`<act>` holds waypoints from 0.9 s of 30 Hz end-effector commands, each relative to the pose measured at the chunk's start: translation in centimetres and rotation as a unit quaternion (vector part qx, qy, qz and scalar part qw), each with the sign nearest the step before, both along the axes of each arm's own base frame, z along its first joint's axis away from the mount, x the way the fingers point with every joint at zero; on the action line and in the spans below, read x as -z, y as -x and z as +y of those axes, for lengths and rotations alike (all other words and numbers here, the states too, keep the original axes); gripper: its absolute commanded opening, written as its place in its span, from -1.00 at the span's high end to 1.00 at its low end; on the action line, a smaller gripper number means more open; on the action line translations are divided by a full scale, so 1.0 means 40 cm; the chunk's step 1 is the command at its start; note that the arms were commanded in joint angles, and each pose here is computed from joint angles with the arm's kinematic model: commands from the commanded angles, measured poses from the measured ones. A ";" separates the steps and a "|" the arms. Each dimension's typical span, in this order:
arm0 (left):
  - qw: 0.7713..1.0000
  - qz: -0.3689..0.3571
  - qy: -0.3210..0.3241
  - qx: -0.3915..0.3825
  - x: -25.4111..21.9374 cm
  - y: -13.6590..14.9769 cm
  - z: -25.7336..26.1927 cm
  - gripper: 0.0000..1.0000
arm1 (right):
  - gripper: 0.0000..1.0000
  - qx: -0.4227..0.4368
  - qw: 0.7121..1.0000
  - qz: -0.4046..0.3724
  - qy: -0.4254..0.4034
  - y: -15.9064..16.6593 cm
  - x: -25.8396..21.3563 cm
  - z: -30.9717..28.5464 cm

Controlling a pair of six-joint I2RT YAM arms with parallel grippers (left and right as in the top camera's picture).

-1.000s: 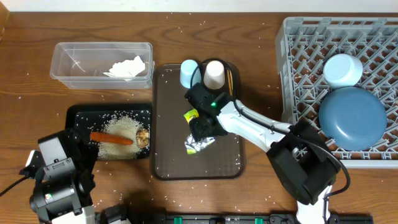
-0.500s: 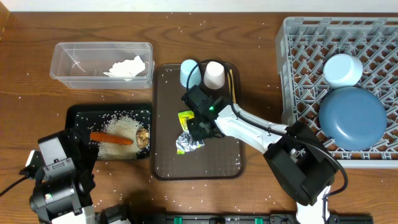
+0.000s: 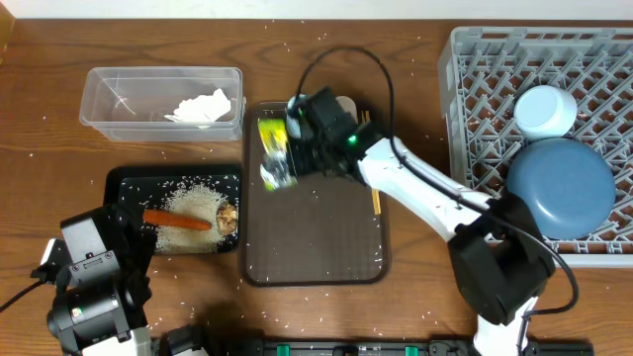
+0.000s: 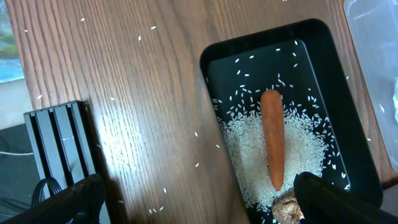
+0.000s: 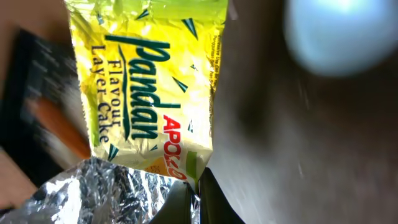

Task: Sort waste into correct bins and load items into the dishwasher rack
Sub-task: 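Carry the wrappers left and drop them into the clear bin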

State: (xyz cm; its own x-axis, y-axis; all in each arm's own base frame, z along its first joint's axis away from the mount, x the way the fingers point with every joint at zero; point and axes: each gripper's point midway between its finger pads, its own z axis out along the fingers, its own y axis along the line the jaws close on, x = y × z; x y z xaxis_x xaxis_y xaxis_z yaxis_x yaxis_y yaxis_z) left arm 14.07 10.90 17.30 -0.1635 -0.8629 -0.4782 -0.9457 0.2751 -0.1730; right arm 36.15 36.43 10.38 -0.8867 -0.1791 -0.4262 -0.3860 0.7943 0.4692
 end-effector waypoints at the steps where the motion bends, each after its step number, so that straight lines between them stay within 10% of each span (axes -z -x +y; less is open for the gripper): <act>1: 1.000 -0.001 -0.007 0.001 -0.013 0.000 0.006 -0.96 | 0.98 -0.003 0.997 -0.036 -0.061 -0.029 -0.096 0.046; 27: 1.000 -0.001 -0.007 0.001 -0.013 0.000 0.006 -0.96 | 0.98 0.023 0.956 -0.209 -0.203 -0.290 -0.228 0.277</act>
State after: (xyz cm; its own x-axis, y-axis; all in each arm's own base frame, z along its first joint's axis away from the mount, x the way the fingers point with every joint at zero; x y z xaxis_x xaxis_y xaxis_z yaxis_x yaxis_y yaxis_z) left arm 14.07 10.90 17.31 -0.1633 -0.8628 -0.4784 -0.9457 0.2751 -0.1733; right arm 47.26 45.67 19.91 -0.6309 0.1120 -0.7677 -0.5684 0.6068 0.5557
